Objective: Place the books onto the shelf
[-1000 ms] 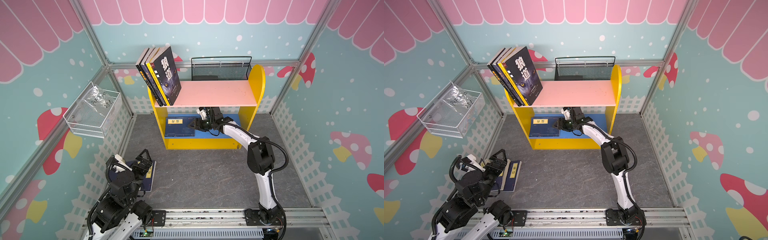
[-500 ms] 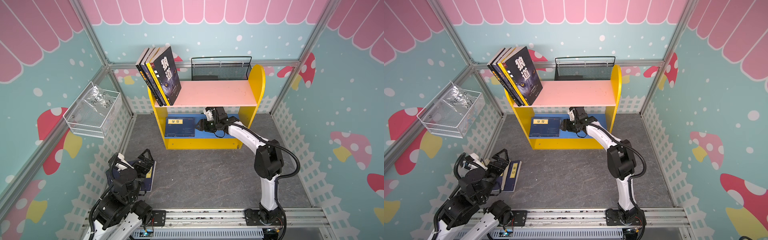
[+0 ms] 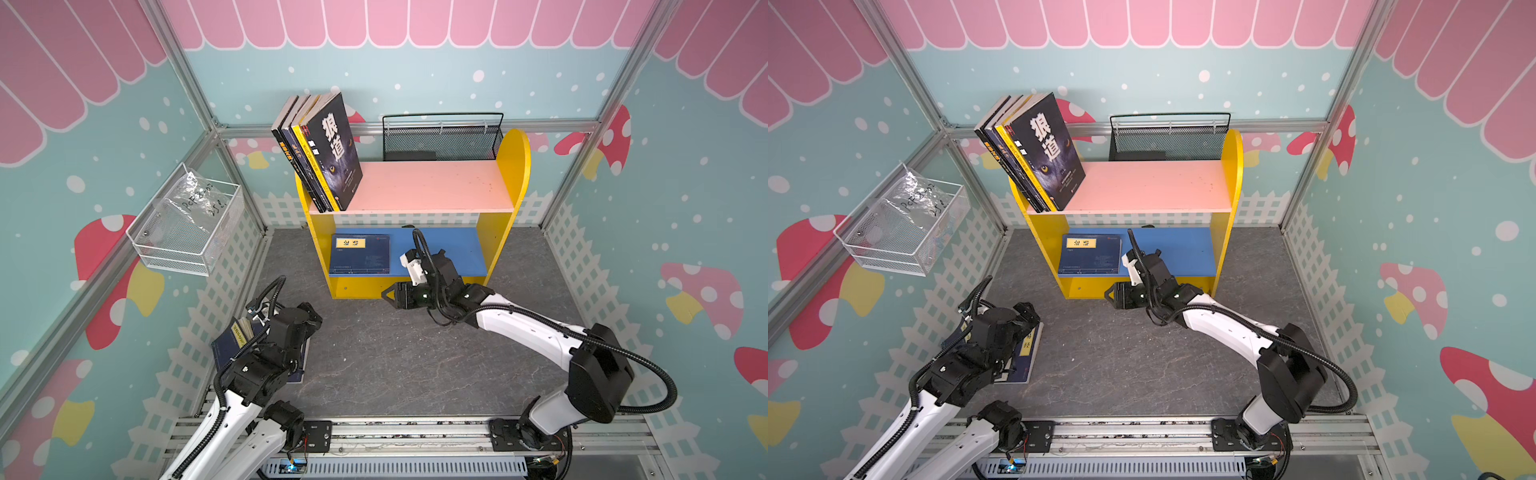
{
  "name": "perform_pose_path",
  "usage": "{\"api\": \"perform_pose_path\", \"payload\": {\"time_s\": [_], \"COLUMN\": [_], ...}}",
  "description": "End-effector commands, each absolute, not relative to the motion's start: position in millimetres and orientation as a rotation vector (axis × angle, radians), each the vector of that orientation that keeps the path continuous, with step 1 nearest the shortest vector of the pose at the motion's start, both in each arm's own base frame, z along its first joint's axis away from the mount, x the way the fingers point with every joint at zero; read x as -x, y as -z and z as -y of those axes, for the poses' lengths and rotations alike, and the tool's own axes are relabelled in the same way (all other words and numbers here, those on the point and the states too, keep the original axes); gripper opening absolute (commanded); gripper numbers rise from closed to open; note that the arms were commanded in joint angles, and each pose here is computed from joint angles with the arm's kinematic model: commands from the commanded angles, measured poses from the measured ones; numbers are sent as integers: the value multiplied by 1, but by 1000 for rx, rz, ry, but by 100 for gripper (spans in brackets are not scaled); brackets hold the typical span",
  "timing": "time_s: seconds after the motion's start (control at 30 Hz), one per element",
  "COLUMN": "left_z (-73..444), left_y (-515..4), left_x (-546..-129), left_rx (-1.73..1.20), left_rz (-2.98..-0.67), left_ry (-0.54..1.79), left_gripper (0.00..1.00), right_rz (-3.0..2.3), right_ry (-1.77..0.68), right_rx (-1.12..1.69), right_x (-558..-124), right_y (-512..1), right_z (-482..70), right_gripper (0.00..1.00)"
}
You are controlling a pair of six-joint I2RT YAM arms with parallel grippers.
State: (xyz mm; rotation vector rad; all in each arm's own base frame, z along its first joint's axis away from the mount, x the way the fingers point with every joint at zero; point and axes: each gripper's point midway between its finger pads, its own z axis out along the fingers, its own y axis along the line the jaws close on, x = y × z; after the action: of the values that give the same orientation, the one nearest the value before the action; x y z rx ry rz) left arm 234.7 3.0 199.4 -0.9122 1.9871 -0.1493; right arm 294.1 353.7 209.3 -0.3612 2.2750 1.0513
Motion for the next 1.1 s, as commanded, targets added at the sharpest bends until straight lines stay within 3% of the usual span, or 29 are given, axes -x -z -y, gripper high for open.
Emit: {"api": "perform_pose_path", "payload": {"time_s": [0.0, 0.27, 0.47, 0.63, 0.8, 1.07], "left_z": [-19, -80, -145, -186, -197, -192], "left_y": [-196, -176, -155, -130, -111, -82], "left_x": [-226, -232, -213, -202, -221, -220], "left_rx": [960, 1211, 1491, 1730, 1759, 1775], "left_rz": [-2036, -2047, -1962, -1884, -1994, -2106], "left_ry": [97, -56, -225, -186, -142, -263], "left_gripper": [100, 100, 100, 98, 94, 88], "right_rz": [-2185, -2168, -2190, -2215, -2215, -2263], "right_ry": [-1097, -1204, -1259, -1326, -1339, -1382], "right_rx": [237, 188, 280, 311, 342, 403], "right_x": [-289, -255, -239, -229, -229, -225], "right_y": [-215, -183, -160, -146, -144, -132], "right_z": [-351, -370, -398, -417, -425, -442], "right_gripper": [62, 62, 63, 63, 63, 63]}}
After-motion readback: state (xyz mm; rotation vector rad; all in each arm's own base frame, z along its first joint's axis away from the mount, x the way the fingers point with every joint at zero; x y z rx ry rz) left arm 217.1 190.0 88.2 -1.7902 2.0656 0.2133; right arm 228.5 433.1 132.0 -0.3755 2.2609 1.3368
